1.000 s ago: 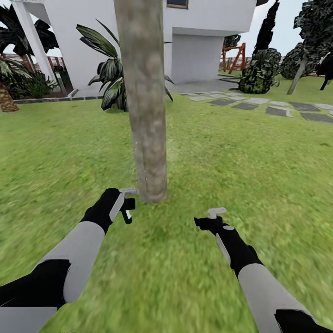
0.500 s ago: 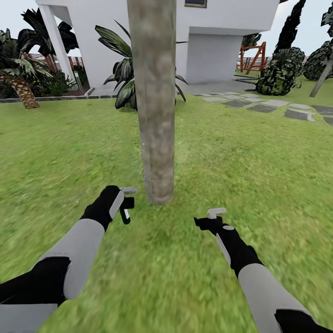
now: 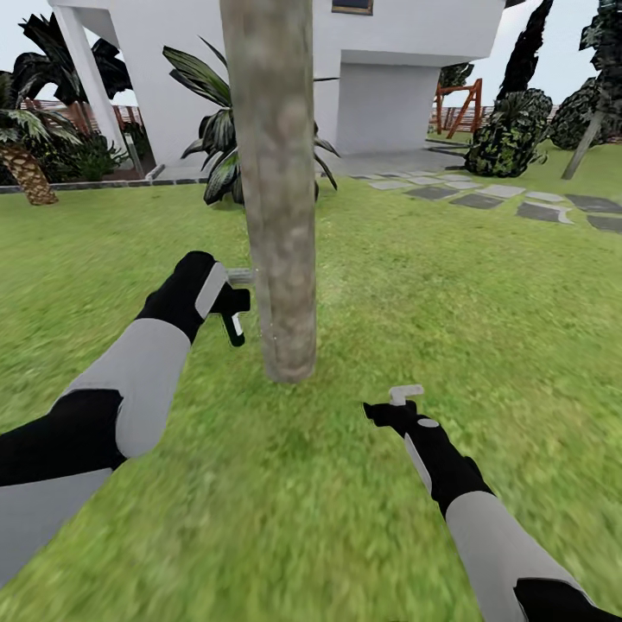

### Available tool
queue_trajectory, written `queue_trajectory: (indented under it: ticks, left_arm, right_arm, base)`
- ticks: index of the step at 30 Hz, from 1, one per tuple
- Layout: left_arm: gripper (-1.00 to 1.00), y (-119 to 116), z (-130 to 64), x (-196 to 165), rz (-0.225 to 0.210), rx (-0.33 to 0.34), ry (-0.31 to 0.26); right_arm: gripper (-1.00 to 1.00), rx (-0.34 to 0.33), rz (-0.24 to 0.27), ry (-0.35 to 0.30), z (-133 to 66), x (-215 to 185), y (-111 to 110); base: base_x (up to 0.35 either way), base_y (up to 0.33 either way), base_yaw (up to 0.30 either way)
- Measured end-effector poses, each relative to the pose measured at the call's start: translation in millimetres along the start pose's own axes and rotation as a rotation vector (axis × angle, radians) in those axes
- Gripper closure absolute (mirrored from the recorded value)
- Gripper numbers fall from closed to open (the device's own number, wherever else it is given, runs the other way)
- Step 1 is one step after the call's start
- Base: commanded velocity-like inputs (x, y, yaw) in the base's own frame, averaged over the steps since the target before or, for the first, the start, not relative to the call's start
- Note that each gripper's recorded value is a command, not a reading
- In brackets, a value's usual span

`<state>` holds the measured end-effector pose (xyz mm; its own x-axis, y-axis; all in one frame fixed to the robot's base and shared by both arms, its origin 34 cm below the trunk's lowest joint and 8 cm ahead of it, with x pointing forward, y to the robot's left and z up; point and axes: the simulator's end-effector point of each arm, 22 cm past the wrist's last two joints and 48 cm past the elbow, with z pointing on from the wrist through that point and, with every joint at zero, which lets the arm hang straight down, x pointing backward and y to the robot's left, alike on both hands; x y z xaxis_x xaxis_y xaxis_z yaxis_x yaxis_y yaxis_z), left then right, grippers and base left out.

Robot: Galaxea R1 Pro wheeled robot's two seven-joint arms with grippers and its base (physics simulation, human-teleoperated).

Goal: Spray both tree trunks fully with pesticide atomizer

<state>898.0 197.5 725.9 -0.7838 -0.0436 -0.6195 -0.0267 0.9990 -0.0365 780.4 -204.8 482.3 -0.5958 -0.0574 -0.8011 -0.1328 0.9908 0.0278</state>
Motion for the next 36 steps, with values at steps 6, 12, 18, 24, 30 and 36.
queue_trajectory:
  ticks: [6,12,18,24,30,36]
  left_arm:
    - [1.0,2.7,-28.6,-45.4,-0.004,0.0,-0.07]
    - [1.0,3.3,-29.5,-47.0,-0.001,-0.003,-0.072]
    - [1.0,6.4,15.2,25.7,-0.003,-0.008,0.041]
    - [1.0,1.1,15.2,27.7,-0.012,0.028,0.04]
    - [1.0,-9.5,-27.5,-42.9,-0.005,0.063,-0.069]
    - [1.0,-7.6,-9.0,-15.2,-0.001,0.058,-0.022]
  right_arm:
    - [-1.0,0.001,-0.002,-0.009,-0.5,-4.3,-0.1]
    - [-1.0,0.0,-0.004,-0.007,-0.3,-3.5,0.3]
    - [-1.0,-0.001,-0.006,-0.005,0.0,-2.3,0.9]
    - [-1.0,-0.003,-0.006,-0.003,0.0,-1.5,1.3]
    - [-1.0,-0.002,-0.005,-0.003,-0.2,-1.6,1.1]
    - [-1.0,-0.002,-0.005,-0.003,0.0,-1.4,1.1]
  base:
    - [0.0,0.0,-0.083]
    - [0.0,0.0,-0.001]
    - [0.0,0.0,0.0]
    - [0.0,0.0,0.0]
    - [0.0,0.0,0.0]
    - [0.0,0.0,0.0]
